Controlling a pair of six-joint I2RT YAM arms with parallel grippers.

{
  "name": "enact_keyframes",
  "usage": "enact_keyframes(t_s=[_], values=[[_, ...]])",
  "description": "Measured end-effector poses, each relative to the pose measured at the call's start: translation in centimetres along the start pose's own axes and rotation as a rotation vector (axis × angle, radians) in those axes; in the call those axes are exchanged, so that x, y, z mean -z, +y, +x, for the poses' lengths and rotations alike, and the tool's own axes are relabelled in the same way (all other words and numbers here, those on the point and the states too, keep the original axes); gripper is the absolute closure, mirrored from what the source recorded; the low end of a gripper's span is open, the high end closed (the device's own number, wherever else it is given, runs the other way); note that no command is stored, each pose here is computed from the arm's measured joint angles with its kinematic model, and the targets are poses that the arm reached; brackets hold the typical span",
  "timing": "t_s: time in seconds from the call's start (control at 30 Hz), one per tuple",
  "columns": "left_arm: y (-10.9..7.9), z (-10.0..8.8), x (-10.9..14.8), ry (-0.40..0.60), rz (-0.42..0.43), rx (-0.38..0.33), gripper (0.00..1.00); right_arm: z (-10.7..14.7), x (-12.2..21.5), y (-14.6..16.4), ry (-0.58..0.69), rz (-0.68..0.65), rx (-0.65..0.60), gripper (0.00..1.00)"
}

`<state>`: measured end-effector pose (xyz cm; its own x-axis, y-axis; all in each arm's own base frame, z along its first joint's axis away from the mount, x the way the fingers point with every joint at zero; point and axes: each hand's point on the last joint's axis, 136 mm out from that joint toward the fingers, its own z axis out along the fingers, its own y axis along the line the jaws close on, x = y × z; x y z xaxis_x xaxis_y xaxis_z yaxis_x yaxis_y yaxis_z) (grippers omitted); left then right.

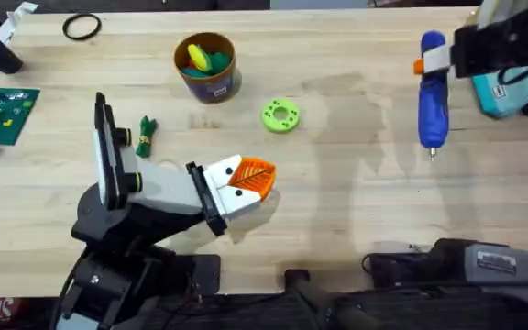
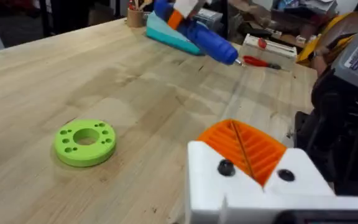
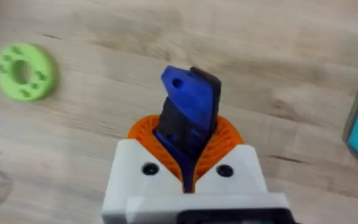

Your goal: Pick up the gripper from the table and insert it into the empty holder that is missing its gripper. Then pick up a screw, insert it into the mounting hole, and use the screwdriver to tighten it. Finally, clean up the table by picking up the vegetable and placing it into the bucket.

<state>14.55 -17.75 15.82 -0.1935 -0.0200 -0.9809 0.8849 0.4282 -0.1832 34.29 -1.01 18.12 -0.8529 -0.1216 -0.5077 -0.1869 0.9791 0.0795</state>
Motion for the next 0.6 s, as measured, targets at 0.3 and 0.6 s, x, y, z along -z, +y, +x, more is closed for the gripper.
enact_keyframes(t_s=[0.3,0.6], values=[[0.0,0.0,0.0,0.000,0.000,0.000,0.981,-4.1,7.2,7.8,-0.314,-0.242,0.158,0.974],[0.0,0.0,0.0,0.000,0.000,0.000,0.981,-7.1,13.6,18.8,-0.583,-0.559,0.392,0.974]])
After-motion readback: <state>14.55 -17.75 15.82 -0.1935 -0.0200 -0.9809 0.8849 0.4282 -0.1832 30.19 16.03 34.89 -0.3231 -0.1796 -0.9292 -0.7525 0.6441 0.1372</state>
